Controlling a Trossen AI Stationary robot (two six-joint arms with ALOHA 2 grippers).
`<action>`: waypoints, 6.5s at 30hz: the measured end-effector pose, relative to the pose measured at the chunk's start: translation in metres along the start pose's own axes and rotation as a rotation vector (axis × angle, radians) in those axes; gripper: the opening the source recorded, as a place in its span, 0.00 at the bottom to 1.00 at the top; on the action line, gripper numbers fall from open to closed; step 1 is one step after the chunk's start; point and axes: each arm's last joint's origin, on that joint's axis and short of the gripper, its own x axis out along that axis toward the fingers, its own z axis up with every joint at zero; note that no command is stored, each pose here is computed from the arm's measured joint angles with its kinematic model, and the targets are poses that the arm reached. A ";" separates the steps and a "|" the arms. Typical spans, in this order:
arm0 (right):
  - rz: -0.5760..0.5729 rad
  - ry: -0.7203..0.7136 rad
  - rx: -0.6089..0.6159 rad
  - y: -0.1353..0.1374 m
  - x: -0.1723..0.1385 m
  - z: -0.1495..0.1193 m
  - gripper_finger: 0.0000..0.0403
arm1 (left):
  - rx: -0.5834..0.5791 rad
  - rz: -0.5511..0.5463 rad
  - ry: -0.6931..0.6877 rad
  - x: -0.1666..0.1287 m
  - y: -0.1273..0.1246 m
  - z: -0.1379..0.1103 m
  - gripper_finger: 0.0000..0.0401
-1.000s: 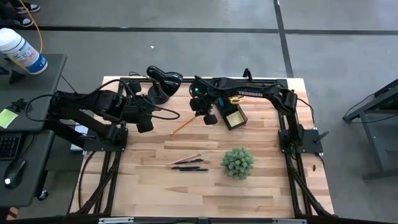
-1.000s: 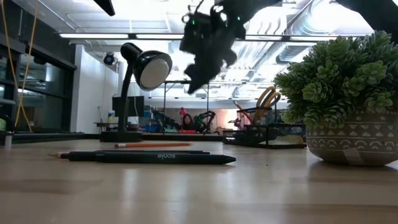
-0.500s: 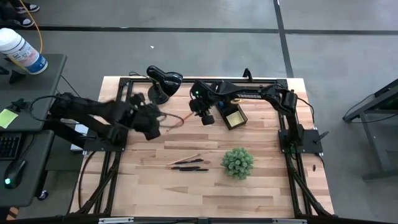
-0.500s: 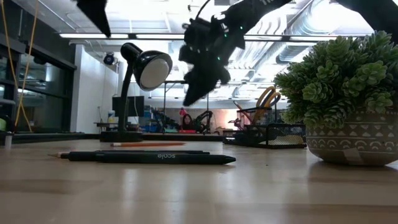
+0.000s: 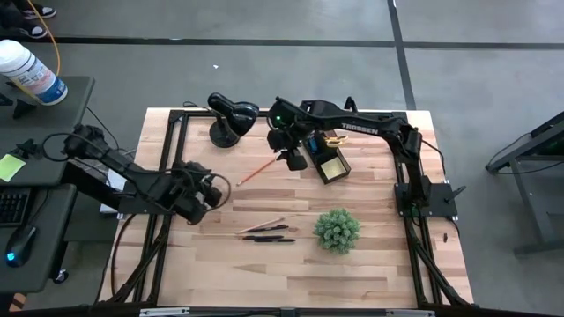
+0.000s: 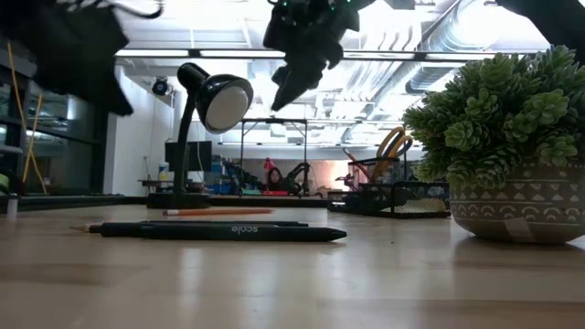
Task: Pick and place office supplies into organizer
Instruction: Put the orange pencil into the desk organizer
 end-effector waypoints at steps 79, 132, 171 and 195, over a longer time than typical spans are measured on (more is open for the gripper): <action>-0.024 -0.219 0.103 -0.005 -0.028 0.032 0.32 | 0.237 -0.197 0.068 0.104 -0.032 -0.068 0.21; -0.049 -0.210 0.091 -0.006 -0.028 0.032 0.32 | 0.186 -0.264 0.187 0.120 -0.030 -0.068 0.01; -0.273 -0.137 0.431 -0.064 -0.138 -0.046 0.32 | 0.096 -0.387 -0.136 0.085 -0.026 -0.017 0.00; 0.173 -0.381 0.493 -0.071 -0.157 -0.068 0.32 | -0.081 -0.524 -0.601 0.058 -0.034 0.033 0.00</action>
